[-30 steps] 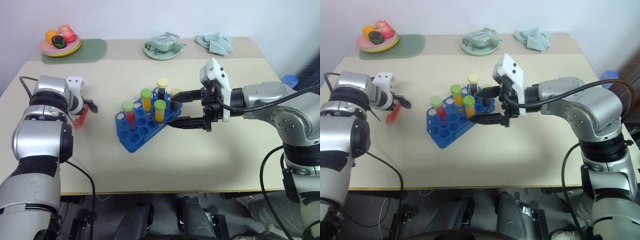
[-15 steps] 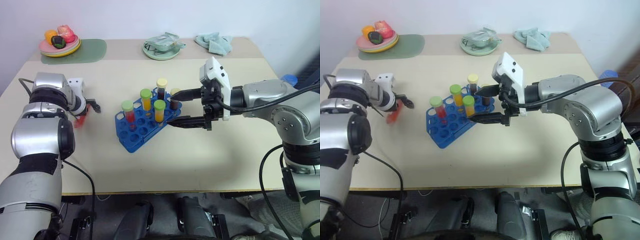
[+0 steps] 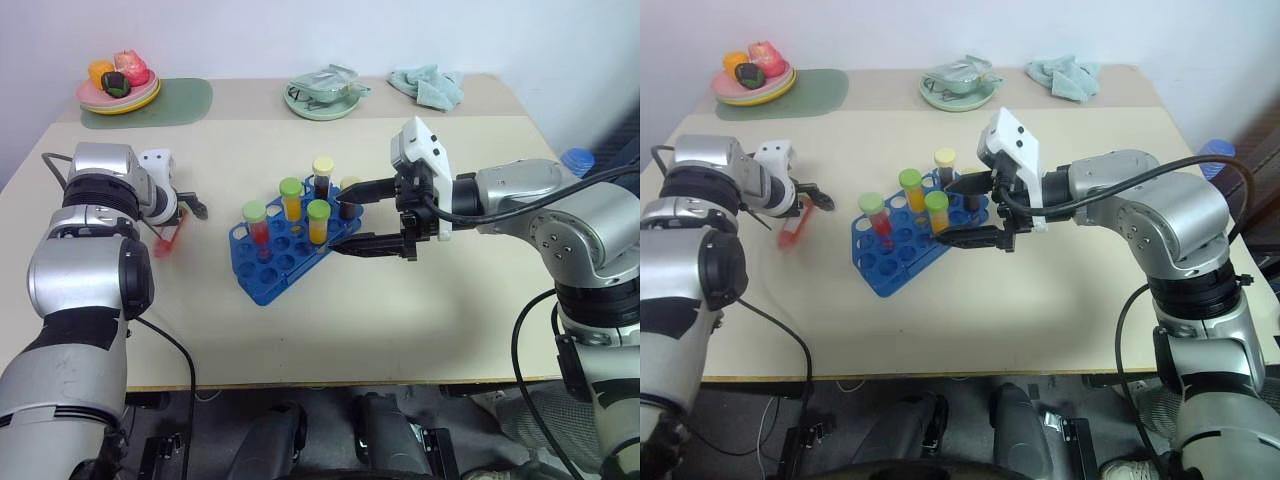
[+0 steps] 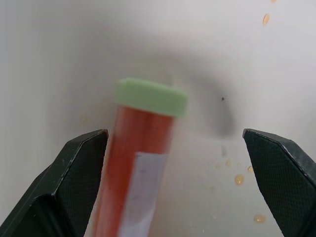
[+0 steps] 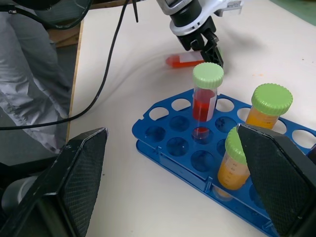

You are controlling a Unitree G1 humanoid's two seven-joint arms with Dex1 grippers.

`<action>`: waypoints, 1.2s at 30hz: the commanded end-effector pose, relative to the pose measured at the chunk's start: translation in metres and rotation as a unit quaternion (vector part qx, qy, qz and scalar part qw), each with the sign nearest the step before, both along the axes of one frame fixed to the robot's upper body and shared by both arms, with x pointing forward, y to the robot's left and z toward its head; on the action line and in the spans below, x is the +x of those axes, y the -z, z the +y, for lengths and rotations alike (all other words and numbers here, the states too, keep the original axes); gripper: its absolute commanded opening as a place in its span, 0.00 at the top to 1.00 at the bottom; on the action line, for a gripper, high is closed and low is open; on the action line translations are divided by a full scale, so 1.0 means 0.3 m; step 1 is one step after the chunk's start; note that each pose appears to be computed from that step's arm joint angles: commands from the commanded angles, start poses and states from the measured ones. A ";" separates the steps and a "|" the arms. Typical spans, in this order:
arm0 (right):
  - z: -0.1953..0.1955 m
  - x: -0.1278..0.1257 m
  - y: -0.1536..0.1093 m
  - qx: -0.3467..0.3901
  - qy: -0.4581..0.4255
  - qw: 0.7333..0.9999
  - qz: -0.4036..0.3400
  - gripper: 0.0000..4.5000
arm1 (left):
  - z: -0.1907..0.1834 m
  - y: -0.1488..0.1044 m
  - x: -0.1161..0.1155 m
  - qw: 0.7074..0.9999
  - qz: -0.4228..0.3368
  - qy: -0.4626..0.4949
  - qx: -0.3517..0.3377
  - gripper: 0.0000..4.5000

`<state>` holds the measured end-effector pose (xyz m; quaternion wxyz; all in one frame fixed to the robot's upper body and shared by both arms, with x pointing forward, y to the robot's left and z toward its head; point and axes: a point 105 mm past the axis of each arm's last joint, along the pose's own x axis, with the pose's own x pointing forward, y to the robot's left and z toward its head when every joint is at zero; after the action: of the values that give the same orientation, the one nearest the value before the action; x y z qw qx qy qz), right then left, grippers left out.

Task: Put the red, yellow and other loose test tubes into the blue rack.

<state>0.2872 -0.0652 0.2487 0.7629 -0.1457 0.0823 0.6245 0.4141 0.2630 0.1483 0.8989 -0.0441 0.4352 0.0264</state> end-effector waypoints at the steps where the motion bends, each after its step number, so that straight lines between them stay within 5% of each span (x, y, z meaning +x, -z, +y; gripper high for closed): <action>1: 0.010 -0.007 -0.039 0.007 -0.011 1.000 -0.026 0.04 | 0.018 -0.040 0.004 1.000 -0.014 -0.010 0.003 0.00; 4: 0.010 -0.007 -0.040 0.007 -0.011 1.000 -0.026 0.04 | 0.030 -0.038 0.004 1.000 -0.015 -0.016 0.012 0.13; 8: 0.007 -0.007 -0.038 0.007 -0.009 1.000 -0.025 0.04 | 0.027 -0.035 0.003 1.000 -0.012 -0.015 0.014 0.53; 15: 0.007 -0.004 -0.036 0.008 -0.009 1.000 -0.024 0.04 | 0.028 -0.032 0.001 1.000 -0.010 -0.012 0.015 0.53; 19: 0.006 -0.001 -0.035 0.008 -0.009 1.000 -0.024 0.04 | 0.027 -0.034 0.003 1.000 -0.012 -0.007 0.015 0.81; 26: 0.003 0.004 -0.031 0.008 -0.010 1.000 -0.025 0.04 | 0.014 -0.086 0.015 0.999 -0.038 0.025 0.006 0.83; 30: -0.004 0.004 -0.027 0.011 -0.007 1.000 -0.025 0.04 | -0.007 -0.185 0.048 0.991 -0.121 0.060 -0.025 0.83; 31: -0.008 0.004 -0.024 0.012 -0.005 1.000 -0.025 0.04 | -0.007 -0.256 0.074 0.977 -0.199 0.075 -0.020 0.83; 33: -0.022 0.001 -0.019 0.017 0.005 1.000 -0.022 0.04 | -0.028 -0.418 0.071 0.924 -0.361 0.124 -0.009 0.83; 36: -0.042 -0.001 -0.014 0.028 0.021 0.999 -0.019 0.04 | -0.100 -0.506 -0.009 0.862 -0.464 0.199 -0.046 0.83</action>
<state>0.2917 -0.0754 0.2371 0.7758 -0.1287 0.0885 0.6114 0.4274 0.2489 0.2534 0.9881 -0.0041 0.0719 -0.1359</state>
